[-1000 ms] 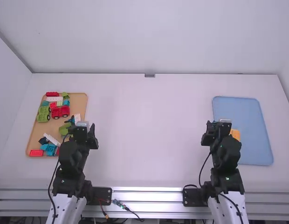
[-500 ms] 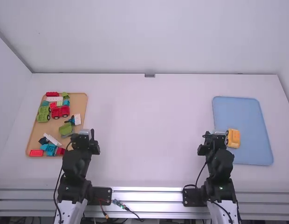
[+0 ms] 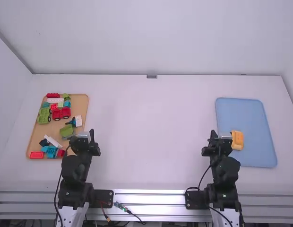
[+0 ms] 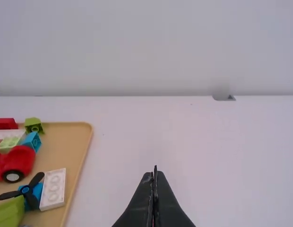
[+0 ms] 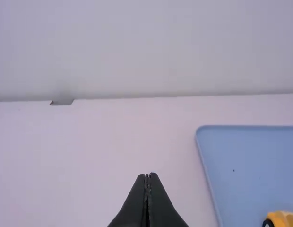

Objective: Assemble lego blocks to make yellow taxi

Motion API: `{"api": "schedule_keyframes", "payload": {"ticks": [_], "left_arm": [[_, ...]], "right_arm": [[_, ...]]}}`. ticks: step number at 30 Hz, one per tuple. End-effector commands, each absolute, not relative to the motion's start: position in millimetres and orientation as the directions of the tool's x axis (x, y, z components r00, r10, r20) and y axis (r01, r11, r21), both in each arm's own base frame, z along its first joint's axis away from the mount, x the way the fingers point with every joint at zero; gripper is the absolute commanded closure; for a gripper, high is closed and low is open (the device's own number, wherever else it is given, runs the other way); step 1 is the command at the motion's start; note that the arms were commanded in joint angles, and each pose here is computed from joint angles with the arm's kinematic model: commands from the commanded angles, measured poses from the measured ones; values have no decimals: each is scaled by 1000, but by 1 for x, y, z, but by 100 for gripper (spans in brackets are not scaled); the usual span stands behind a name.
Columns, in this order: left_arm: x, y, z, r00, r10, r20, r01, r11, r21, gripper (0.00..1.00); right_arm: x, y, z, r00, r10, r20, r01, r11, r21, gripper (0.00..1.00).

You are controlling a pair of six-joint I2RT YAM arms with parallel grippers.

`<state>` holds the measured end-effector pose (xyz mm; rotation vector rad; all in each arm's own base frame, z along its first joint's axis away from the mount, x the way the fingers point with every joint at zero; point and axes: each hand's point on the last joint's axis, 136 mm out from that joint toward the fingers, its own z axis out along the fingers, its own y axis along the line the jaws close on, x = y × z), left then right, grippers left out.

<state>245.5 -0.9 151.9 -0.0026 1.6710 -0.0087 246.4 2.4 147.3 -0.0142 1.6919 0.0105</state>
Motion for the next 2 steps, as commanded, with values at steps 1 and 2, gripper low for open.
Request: {"api": "schedule_keyframes", "payload": {"ticks": [1, 2], "left_arm": [[246, 0, 148, -105, 0, -994, 0, 1000, 0, 100], [246, 0, 148, -105, 0, -994, 0, 1000, 0, 100]], "right_arm": [[246, 3, 148, -106, 0, -994, -16, 1000, 2, 100], [246, 3, 148, -105, 0, -994, -16, 1000, 2, 100]]}}
